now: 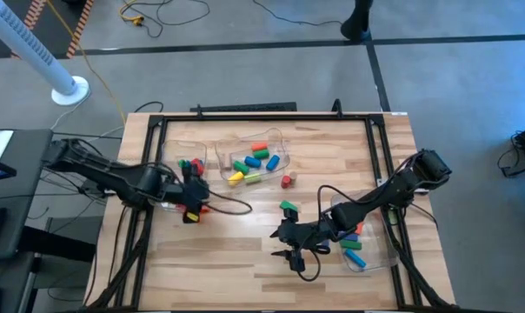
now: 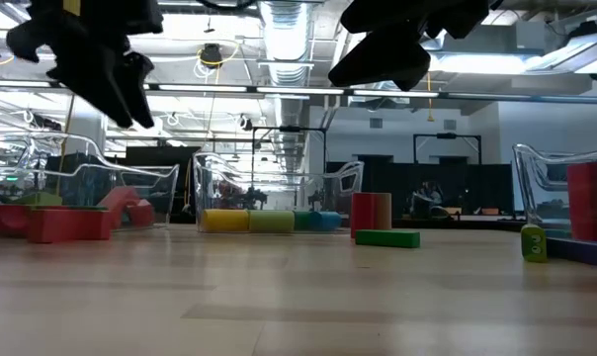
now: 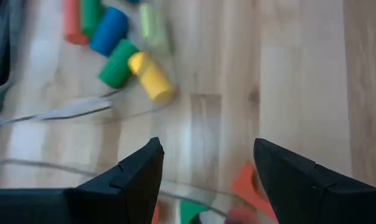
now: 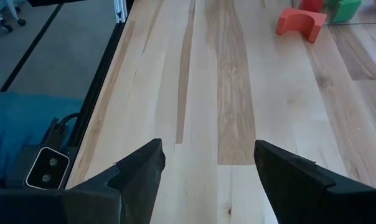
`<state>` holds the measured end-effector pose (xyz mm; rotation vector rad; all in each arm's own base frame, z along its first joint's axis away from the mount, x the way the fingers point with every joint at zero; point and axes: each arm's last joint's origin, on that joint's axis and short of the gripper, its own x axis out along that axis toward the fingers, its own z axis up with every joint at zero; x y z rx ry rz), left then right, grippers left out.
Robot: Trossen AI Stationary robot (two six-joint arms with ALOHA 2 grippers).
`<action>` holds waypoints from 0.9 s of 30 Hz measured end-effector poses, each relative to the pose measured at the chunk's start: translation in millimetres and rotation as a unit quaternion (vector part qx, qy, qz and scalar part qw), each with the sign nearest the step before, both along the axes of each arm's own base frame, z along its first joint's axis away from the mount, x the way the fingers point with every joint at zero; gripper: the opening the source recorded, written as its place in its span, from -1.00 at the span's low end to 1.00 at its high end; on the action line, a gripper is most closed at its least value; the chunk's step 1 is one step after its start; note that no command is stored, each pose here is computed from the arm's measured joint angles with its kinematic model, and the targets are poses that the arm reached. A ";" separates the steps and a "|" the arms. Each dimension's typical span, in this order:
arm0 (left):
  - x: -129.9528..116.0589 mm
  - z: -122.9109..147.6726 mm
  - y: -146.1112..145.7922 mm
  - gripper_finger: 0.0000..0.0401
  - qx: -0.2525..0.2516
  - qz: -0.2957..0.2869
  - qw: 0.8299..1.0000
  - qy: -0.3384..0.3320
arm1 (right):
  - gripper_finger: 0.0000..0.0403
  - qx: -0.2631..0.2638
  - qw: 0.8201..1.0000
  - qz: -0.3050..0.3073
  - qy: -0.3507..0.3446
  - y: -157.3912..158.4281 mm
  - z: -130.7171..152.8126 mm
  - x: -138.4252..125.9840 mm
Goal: Sort blocks by size
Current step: Adjust the orange arch block to the left middle of the table
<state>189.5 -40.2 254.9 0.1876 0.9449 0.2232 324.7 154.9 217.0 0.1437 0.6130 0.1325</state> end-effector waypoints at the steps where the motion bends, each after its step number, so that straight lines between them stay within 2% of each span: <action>1: 3.4 -3.6 -2.3 0.22 0.004 -0.008 1.000 0.009 | 0.40 0.000 1.000 0.000 0.000 0.0 0.0 0.0; 9: 25.7 -26.7 -27.4 0.22 0.023 -0.096 0.994 0.046 | 0.40 0.000 1.000 0.001 0.000 0.1 0.0 -0.1; 16: 29.9 -39.6 -49.1 0.22 -0.034 -0.139 0.987 0.068 | 0.40 -0.001 1.000 -0.001 0.000 -0.7 -0.1 0.3; 23: 19.9 -43.7 -71.9 0.22 -0.092 -0.147 0.981 0.087 | 0.40 -0.003 1.000 -0.009 0.001 -7.1 -0.2 3.1; 27: 8.4 -46.5 -79.5 0.22 -0.101 -0.128 0.980 0.117 | 0.40 -0.008 1.000 -0.010 0.000 -9.9 -0.2 4.4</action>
